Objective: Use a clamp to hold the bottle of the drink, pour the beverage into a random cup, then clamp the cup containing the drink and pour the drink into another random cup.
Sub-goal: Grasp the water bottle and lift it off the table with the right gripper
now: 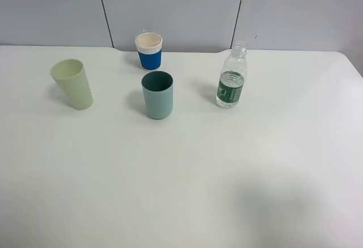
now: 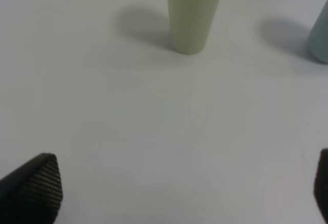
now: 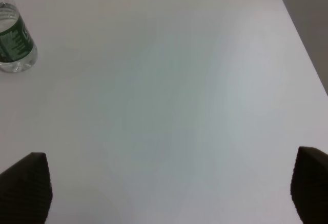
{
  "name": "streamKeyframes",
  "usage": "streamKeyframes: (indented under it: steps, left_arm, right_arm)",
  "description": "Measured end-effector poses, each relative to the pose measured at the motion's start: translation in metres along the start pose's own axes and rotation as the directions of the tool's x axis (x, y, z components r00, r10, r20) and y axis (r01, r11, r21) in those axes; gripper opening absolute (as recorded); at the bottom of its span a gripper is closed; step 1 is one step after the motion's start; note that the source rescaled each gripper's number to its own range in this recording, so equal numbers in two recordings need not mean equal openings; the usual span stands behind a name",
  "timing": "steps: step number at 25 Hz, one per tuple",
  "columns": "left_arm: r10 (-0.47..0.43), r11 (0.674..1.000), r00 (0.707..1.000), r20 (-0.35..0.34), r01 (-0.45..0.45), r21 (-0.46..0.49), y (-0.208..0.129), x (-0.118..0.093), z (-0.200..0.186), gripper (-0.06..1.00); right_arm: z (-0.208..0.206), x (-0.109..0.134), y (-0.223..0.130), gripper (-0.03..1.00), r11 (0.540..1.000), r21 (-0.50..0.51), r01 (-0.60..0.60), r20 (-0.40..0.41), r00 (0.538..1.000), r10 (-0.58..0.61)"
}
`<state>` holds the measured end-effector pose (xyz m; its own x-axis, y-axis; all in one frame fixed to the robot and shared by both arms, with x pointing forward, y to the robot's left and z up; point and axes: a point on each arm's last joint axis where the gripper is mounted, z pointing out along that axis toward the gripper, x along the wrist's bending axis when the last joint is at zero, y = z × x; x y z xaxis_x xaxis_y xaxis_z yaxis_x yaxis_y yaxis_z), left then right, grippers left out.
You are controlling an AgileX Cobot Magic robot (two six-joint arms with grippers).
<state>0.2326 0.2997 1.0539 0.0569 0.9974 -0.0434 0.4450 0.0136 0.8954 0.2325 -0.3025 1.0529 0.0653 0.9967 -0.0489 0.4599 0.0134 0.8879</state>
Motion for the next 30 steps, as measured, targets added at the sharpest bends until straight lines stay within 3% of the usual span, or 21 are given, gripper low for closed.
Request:
streamKeyframes:
  steps: [30]
  left_arm:
    - [0.0, 1.0, 1.0, 0.0, 0.0, 0.0, 0.0, 0.0, 0.0, 1.0]
  right_arm:
    - [0.0, 0.0, 0.0, 1.0, 1.0, 0.0, 0.0, 0.0, 1.0, 0.0]
